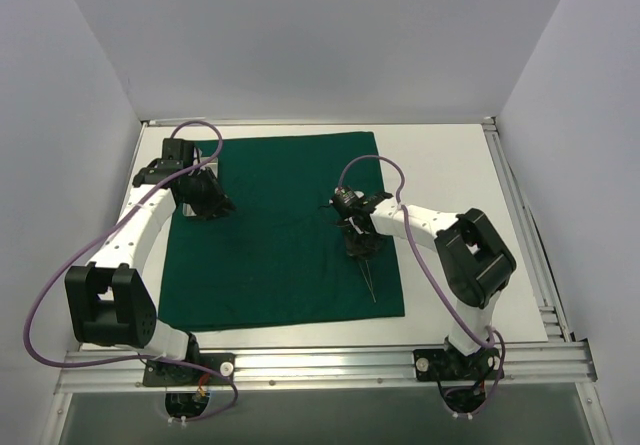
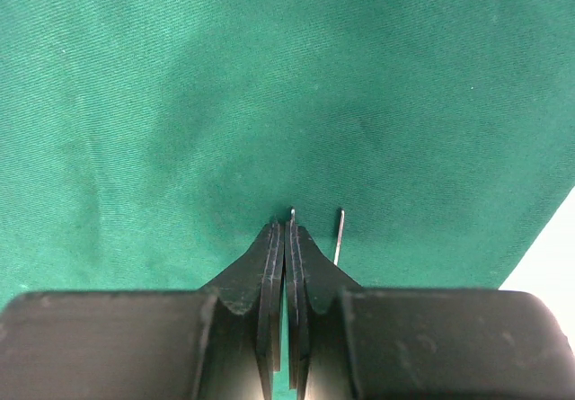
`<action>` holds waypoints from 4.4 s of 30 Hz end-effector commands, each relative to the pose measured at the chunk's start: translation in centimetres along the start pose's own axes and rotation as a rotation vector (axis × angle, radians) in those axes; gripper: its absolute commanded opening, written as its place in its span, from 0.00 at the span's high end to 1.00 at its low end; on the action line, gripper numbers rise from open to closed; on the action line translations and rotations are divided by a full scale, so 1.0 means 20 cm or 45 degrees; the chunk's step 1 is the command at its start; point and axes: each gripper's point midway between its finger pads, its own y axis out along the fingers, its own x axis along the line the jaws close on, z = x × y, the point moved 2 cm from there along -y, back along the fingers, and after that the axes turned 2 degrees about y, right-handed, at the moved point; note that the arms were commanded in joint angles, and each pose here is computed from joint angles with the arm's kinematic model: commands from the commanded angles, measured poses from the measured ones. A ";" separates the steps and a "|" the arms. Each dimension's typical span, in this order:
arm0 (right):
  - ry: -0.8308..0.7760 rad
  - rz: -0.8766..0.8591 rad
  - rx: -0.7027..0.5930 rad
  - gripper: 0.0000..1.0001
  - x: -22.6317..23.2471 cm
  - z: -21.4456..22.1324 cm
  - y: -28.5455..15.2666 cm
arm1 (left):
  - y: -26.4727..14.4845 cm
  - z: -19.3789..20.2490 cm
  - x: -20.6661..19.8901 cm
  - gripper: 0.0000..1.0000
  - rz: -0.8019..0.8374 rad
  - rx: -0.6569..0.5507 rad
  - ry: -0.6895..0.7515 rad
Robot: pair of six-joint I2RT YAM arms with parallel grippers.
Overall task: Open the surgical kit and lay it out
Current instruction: Place the medical item in the surgical kit, then pick up the medical item from the container.
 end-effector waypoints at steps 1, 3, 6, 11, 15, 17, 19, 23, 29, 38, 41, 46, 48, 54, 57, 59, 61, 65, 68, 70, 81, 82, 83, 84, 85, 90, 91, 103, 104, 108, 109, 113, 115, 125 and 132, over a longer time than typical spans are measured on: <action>0.000 0.061 0.042 1.00 -0.05 0.03 0.00 | -0.04 -0.10 -0.08 0.66 0.074 -0.084 0.035; 0.006 0.083 0.045 1.00 -0.07 0.04 0.01 | -0.04 -0.10 -0.08 0.66 0.075 -0.085 0.038; 0.014 0.102 0.041 1.00 -0.09 0.03 -0.01 | -0.04 -0.10 -0.08 0.66 0.075 -0.085 0.036; 0.035 0.112 0.016 1.00 -0.10 0.02 -0.04 | -0.04 -0.10 -0.08 0.66 0.076 -0.084 0.034; 0.041 0.117 0.012 1.00 -0.11 0.01 -0.04 | -0.03 -0.10 -0.08 0.66 0.079 -0.080 0.032; 0.036 0.112 0.006 1.00 -0.11 0.00 -0.05 | -0.03 -0.10 -0.08 0.66 0.079 -0.080 0.032; 0.025 0.089 -0.016 1.00 -0.09 -0.02 -0.06 | -0.04 -0.10 -0.08 0.66 0.074 -0.084 0.033; 0.010 0.037 -0.074 1.00 -0.05 -0.09 -0.13 | -0.04 -0.11 -0.07 0.66 0.063 -0.089 0.042; -0.013 -0.009 -0.191 0.89 -0.03 -0.24 -0.35 | -0.05 -0.18 -0.03 0.66 -0.035 -0.132 0.132; -0.062 -0.003 -0.309 0.48 -0.12 -0.46 -0.57 | -0.01 -0.44 0.07 0.65 -0.217 -0.209 0.353; -0.050 -0.024 -0.340 0.06 -0.14 -0.52 -0.60 | 0.07 -0.52 0.11 0.64 -0.258 -0.184 0.422; -0.023 0.036 -0.324 0.00 -0.22 -0.60 -0.55 | 0.17 -0.64 0.15 0.64 -0.345 -0.169 0.506; -0.013 0.041 -0.344 0.02 -0.25 -0.65 -0.57 | 0.22 -0.69 0.18 0.64 -0.383 -0.156 0.519; 0.070 -0.011 -0.274 0.40 -0.37 -0.69 -0.52 | 0.34 -0.77 0.25 0.70 -0.487 -0.130 0.578; 0.087 -0.013 -0.258 0.42 -0.41 -0.70 -0.50 | 0.38 -0.81 0.36 0.71 -0.551 -0.093 0.562; 0.095 -0.021 -0.256 0.42 -0.41 -0.71 -0.49 | 0.43 -0.81 0.41 0.70 -0.571 -0.057 0.573; 0.107 -0.027 -0.252 0.42 -0.43 -0.72 -0.48 | 0.45 -0.83 0.42 0.68 -0.579 -0.047 0.581; 0.121 -0.032 -0.235 0.41 -0.45 -0.73 -0.46 | 0.52 -0.84 0.48 0.64 -0.631 0.004 0.608; 0.131 -0.034 -0.224 0.41 -0.47 -0.74 -0.45 | 0.55 -0.84 0.52 0.63 -0.630 0.028 0.601; 0.137 -0.042 -0.226 0.41 -0.47 -0.74 -0.45 | 0.58 -0.83 0.53 0.62 -0.624 0.046 0.596; 0.154 -0.065 -0.206 0.42 -0.49 -0.74 -0.43 | 0.64 -0.80 0.58 0.61 -0.656 0.079 0.588; 0.154 -0.066 -0.204 0.42 -0.49 -0.74 -0.43 | 0.65 -0.80 0.60 0.63 -0.656 0.089 0.584; 0.156 -0.068 -0.203 0.43 -0.49 -0.74 -0.43 | 0.66 -0.79 0.60 0.63 -0.652 0.096 0.583; 0.156 -0.069 -0.203 0.43 -0.49 -0.74 -0.43 | 0.66 -0.80 0.59 0.64 -0.650 0.093 0.583; 0.156 -0.068 -0.201 0.43 -0.49 -0.74 -0.43 | 0.66 -0.80 0.60 0.64 -0.652 0.095 0.579; 0.162 -0.069 -0.199 0.43 -0.48 -0.74 -0.43 | 0.69 -0.78 0.61 0.64 -0.632 0.115 0.569; 0.166 -0.068 -0.197 0.43 -0.48 -0.74 -0.43 | 0.69 -0.78 0.61 0.64 -0.634 0.114 0.565; 0.173 -0.083 -0.192 0.44 -0.46 -0.73 -0.42 | 0.67 -0.79 0.58 0.90 -0.600 0.091 0.539; 0.171 -0.083 -0.194 0.44 -0.46 -0.73 -0.42 | 0.67 -0.79 0.57 0.92 -0.600 0.090 0.535; 0.167 -0.084 -0.200 0.44 -0.46 -0.73 -0.42 | 0.61 -0.81 0.53 0.98 -0.589 0.053 0.525; 0.165 -0.084 -0.200 0.44 -0.46 -0.73 -0.42 | 0.60 -0.81 0.53 0.98 -0.589 0.052 0.521; 0.162 -0.096 -0.220 0.44 -0.46 -0.75 -0.43 | 0.52 -0.84 0.47 0.98 -0.557 0.007 0.494; 0.159 -0.108 -0.225 0.44 -0.45 -0.75 -0.44 | 0.47 -0.85 0.40 0.98 -0.495 -0.016 0.473; 0.120 -0.259 -0.252 0.43 -0.34 -0.75 -0.52 | 0.18 -0.75 0.04 0.98 -0.085 -0.114 0.355; 0.060 -0.424 -0.279 0.42 -0.17 -0.74 -0.60 | -0.09 -0.61 -0.15 0.98 0.114 -0.191 0.323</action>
